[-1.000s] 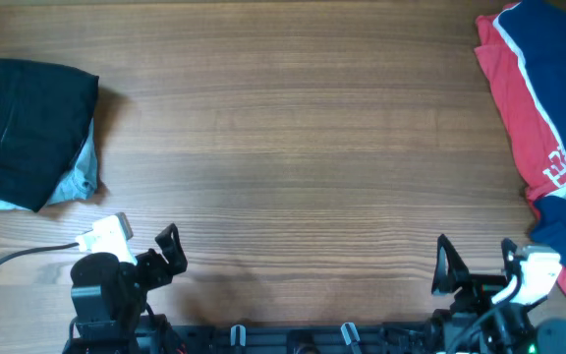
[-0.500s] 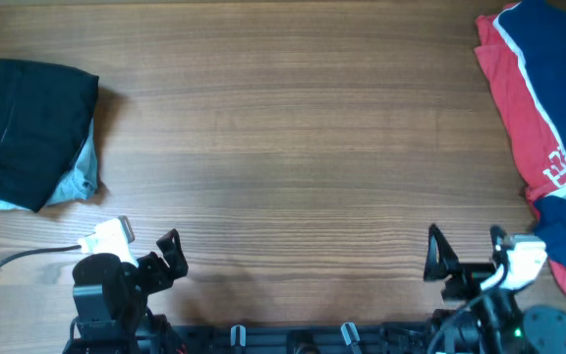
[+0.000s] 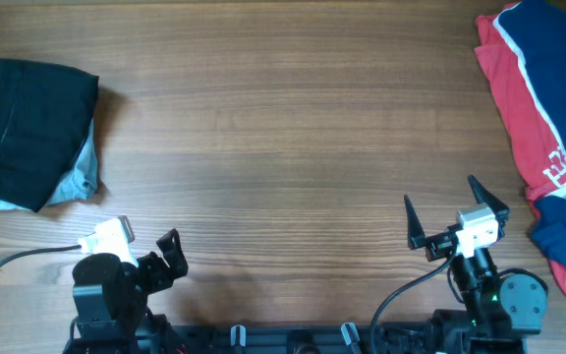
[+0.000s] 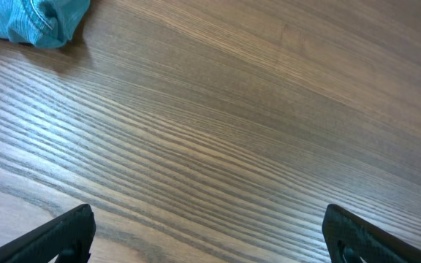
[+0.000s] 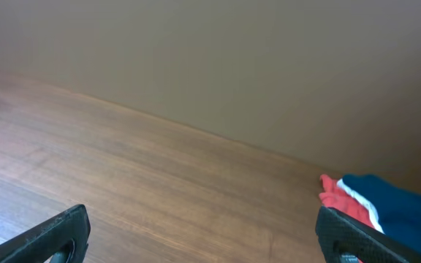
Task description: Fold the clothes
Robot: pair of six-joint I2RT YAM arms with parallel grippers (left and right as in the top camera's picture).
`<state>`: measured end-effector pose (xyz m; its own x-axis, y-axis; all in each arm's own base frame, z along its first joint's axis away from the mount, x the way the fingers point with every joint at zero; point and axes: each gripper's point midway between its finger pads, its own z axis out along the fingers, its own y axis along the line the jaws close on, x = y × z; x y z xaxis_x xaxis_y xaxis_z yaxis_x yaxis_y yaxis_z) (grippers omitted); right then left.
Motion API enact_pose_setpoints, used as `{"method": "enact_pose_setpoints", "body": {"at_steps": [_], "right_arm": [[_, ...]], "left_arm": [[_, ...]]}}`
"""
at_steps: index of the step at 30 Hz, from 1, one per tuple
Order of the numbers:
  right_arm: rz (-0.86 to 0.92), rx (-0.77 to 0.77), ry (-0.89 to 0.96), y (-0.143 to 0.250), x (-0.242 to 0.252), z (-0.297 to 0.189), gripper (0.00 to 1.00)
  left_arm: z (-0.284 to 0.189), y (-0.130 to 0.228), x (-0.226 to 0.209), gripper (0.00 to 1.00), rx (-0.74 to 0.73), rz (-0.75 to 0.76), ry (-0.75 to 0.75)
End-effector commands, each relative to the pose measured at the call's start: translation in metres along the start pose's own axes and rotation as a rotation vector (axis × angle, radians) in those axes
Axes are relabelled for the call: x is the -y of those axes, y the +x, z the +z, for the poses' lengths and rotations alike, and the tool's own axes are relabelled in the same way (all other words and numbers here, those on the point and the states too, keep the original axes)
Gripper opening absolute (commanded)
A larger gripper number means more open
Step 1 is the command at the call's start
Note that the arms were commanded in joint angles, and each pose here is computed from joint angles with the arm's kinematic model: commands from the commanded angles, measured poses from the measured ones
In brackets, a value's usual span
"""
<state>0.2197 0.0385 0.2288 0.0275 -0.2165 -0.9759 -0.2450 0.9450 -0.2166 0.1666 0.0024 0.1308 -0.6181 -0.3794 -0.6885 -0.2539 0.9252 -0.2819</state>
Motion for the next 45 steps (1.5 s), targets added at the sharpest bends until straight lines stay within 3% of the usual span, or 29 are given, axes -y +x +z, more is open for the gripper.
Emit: {"method": "enact_pose_setpoints", "body": {"at_steps": [1, 14, 19, 23, 28, 45], "right_arm": [[-0.028, 0.044, -0.013, -0.001, -0.003, 0.002, 1.0], [-0.007, 0.157, 0.015, 0.022, -0.002, 0.019, 1.0], [0.03, 0.048, 0.015, 0.048, -0.003, 0.022, 1.0], [0.055, 0.052, 0.034, 0.047, 0.001, 0.022, 1.0], [0.297, 0.058, 0.23, 0.051, 0.035, 0.017, 1.0], [0.304, 0.014, 0.26, 0.062, 0.038, 0.016, 1.0]], "left_arm": [[0.0, 0.001, 0.0, 1.0, 0.002, 0.02, 0.002], [0.0, 0.001, 0.0, 1.0, 0.002, 0.019, 0.002], [0.0, 0.001, 0.0, 1.0, 0.002, 0.019, 0.002], [0.0, 0.001, 0.0, 1.0, 0.002, 0.019, 0.002], [0.0, 0.001, 0.0, 1.0, 0.001, 0.019, 0.002], [0.0, 0.001, 0.0, 1.0, 0.002, 0.019, 0.002]]}}
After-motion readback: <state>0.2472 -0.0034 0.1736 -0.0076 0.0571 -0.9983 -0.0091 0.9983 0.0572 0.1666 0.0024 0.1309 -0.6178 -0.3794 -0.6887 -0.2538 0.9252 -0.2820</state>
